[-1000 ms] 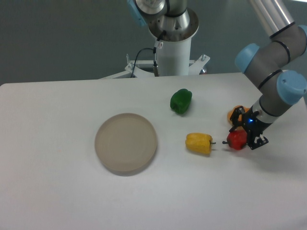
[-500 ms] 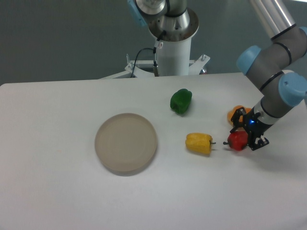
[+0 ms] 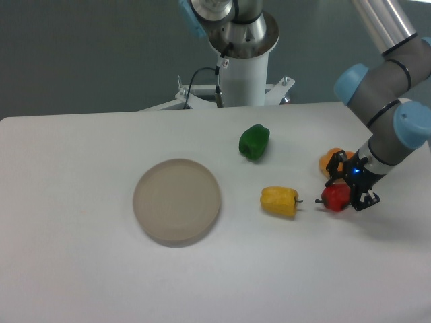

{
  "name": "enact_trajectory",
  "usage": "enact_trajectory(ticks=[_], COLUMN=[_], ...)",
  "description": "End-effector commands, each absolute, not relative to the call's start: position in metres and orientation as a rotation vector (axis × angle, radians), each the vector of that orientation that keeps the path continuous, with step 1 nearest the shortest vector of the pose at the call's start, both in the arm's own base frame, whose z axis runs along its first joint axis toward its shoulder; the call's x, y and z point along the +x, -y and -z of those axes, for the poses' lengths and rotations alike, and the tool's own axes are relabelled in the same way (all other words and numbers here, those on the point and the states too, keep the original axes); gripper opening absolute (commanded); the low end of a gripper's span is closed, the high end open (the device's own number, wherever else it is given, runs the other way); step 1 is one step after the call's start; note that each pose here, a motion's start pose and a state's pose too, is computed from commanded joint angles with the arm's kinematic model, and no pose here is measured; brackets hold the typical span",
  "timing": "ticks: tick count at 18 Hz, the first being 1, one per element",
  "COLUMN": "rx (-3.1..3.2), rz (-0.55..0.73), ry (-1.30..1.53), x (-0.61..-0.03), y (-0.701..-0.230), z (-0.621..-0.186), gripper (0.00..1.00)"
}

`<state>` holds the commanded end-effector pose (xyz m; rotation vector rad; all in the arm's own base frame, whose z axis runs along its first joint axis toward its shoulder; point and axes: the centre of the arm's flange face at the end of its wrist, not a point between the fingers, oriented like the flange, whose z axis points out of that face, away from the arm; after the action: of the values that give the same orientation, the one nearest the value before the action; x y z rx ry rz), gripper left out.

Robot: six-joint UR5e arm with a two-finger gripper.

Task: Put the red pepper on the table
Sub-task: 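Lower the red pepper onto the table beside the yellow pepper, then open the gripper to release the red pepper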

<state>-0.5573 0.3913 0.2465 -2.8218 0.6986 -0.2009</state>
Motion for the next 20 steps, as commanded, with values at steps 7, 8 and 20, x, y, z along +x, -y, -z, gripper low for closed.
enact_trajectory(ticks=[7,8,20], rx=[-2.82,-2.819,-2.801], rz=[0.145,0.137,-0.102], ry=[-0.694,-0.695,-0.709], x=[-0.563,-0.563,-0.585], y=[-0.395,-0.395,-0.411], z=[-0.268,-0.27,-0.345], gripper=[1.0,1.0,1.0])
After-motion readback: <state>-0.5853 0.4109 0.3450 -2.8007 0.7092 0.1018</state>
